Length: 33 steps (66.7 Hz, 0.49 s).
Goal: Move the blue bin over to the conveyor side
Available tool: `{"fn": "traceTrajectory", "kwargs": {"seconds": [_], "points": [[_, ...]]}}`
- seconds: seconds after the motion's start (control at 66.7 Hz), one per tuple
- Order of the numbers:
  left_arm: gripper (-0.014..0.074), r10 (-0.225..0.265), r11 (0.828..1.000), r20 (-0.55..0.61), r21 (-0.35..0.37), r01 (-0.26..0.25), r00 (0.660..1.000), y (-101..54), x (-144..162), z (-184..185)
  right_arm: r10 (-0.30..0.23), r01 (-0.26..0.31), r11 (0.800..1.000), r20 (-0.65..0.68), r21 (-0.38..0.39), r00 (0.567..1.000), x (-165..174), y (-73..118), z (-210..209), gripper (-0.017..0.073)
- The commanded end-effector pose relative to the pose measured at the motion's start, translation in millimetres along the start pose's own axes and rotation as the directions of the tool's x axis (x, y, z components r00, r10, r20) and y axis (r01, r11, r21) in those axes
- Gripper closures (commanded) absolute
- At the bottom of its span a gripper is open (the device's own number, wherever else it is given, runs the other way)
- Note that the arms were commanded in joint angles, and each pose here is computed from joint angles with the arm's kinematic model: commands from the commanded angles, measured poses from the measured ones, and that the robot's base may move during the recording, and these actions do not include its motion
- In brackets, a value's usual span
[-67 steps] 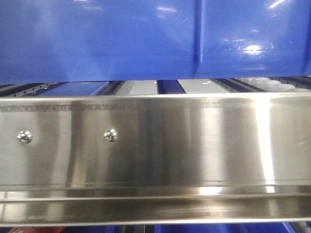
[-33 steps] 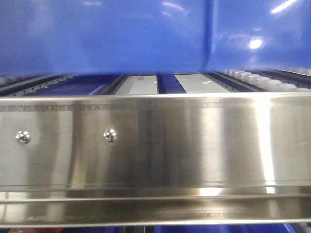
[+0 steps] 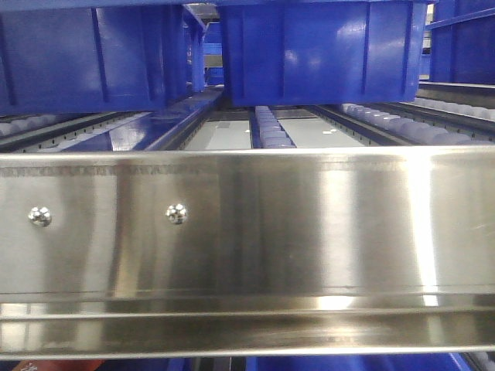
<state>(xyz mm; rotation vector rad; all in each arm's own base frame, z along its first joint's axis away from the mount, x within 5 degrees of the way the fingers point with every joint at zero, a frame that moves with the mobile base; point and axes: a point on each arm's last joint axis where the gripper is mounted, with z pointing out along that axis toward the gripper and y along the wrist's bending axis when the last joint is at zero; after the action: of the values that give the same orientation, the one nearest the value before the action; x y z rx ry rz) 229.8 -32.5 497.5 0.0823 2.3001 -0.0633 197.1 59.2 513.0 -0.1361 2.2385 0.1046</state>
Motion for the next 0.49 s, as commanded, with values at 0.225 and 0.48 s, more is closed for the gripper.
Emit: {"fn": "traceTrajectory", "kwargs": {"seconds": [0.225,0.48], "points": [[0.0610,0.002,0.997,0.086,0.082,-0.009,0.996,-16.4,-8.7,-5.1,-0.016,0.015,1.000,0.159,0.011,0.987,-8.2,-5.4,-22.5,0.0638],[0.0610,0.002,0.997,0.086,0.082,-0.009,0.996,-16.4,-8.7,-5.1,-0.016,0.015,1.000,0.159,0.011,0.987,-8.2,-5.4,-22.5,0.0638]]}}
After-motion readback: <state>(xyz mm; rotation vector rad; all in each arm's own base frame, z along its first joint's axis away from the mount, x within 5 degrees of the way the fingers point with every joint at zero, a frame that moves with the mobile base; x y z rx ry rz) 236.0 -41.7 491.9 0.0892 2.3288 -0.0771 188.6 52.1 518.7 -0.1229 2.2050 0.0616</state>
